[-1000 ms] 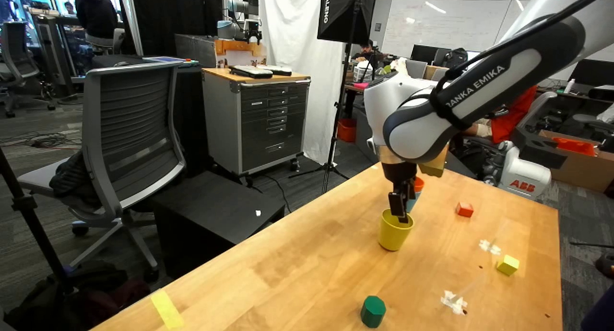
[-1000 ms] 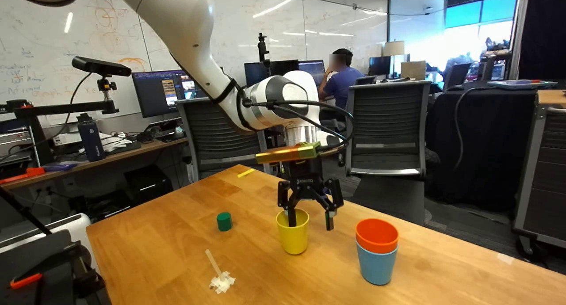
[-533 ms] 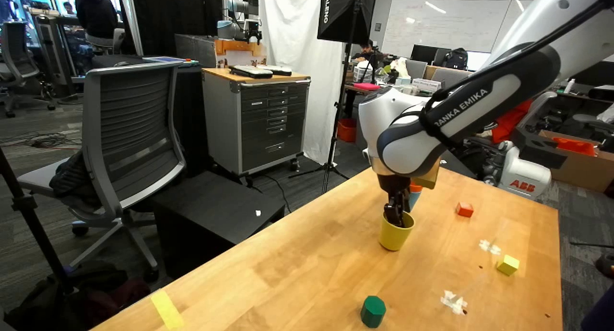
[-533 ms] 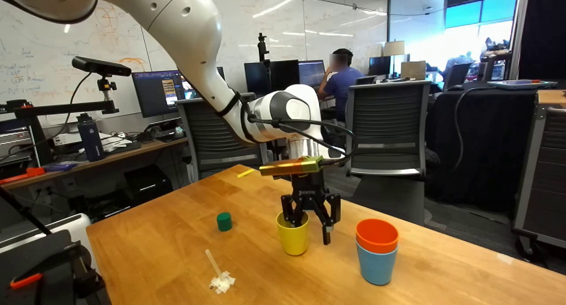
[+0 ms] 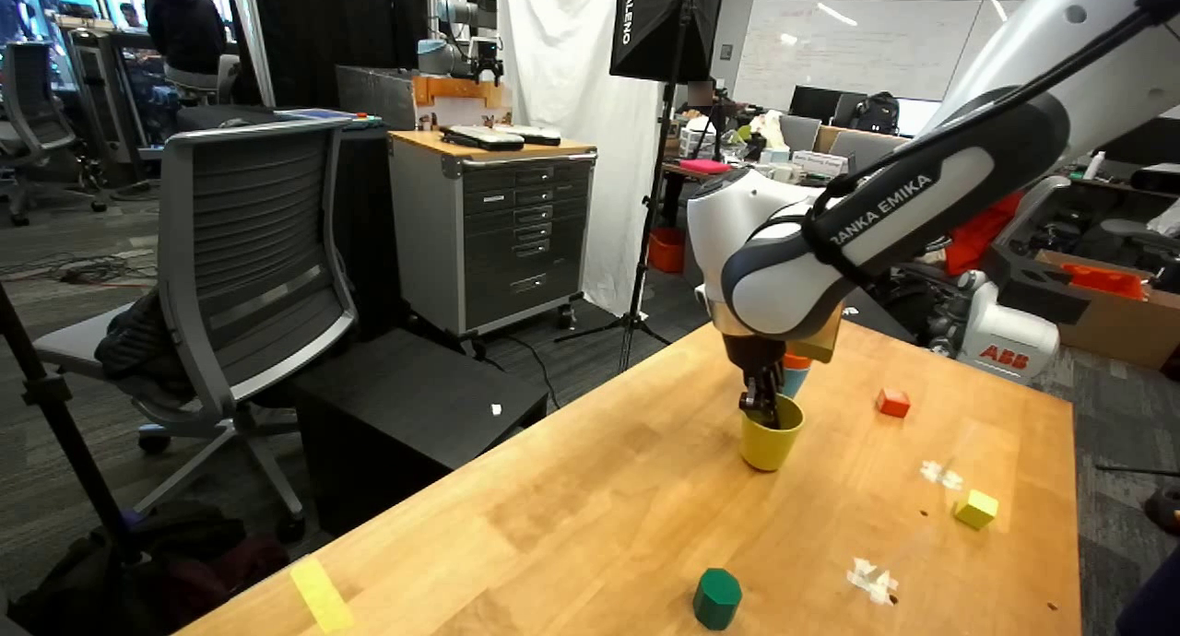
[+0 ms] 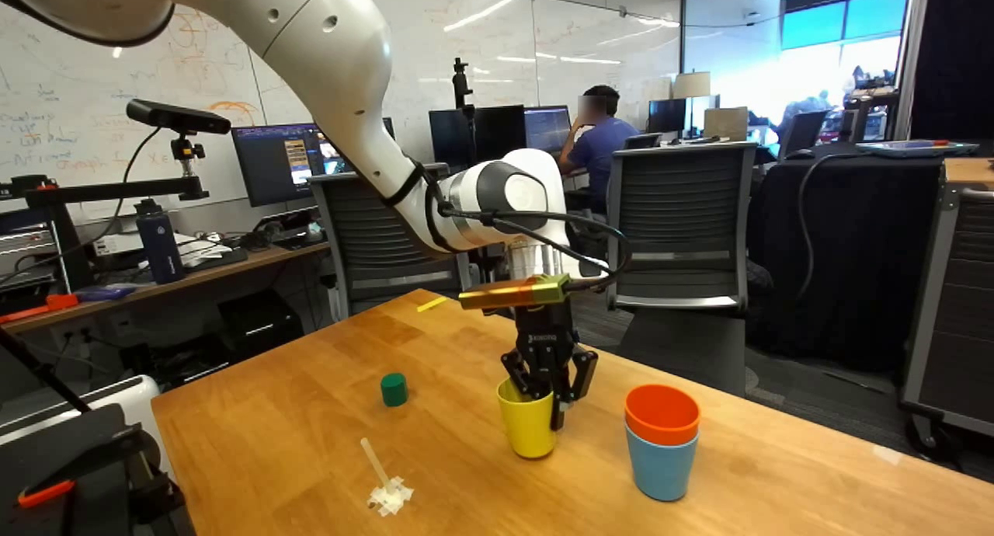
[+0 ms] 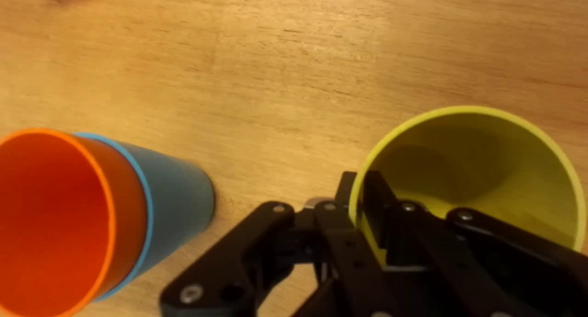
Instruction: Put the orange cup into the blue cup then the yellow cup into the orange cup
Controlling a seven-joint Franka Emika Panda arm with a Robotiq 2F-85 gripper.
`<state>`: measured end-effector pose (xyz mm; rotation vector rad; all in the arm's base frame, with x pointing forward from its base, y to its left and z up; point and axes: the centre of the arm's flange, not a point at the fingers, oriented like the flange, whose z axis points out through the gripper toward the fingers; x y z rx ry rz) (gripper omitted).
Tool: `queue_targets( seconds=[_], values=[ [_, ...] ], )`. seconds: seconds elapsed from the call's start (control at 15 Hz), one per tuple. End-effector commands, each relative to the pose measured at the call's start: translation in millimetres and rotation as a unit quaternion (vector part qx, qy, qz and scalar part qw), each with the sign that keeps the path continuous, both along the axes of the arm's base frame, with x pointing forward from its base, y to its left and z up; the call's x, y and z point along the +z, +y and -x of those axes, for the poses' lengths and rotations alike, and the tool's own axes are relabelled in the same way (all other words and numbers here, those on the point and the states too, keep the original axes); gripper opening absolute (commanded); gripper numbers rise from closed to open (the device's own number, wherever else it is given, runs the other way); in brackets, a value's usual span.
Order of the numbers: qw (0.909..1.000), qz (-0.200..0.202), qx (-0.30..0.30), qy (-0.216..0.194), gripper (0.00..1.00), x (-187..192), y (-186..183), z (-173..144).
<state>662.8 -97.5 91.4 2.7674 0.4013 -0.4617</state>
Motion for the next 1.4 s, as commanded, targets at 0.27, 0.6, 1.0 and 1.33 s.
queue_targets(
  seconds=[0.27,0.6,1.0,1.33],
  values=[
    [0.9999,0.011,-0.002,-0.011,0.02,9,-9,-4],
    [0.9997,0.011,-0.002,-0.020,0.02,22,-8,-5],
    [0.9982,0.002,-0.008,-0.059,0.02,77,-5,-16],
    [0.9953,0.001,-0.025,-0.093,0.02,115,-18,-26]
  ],
)
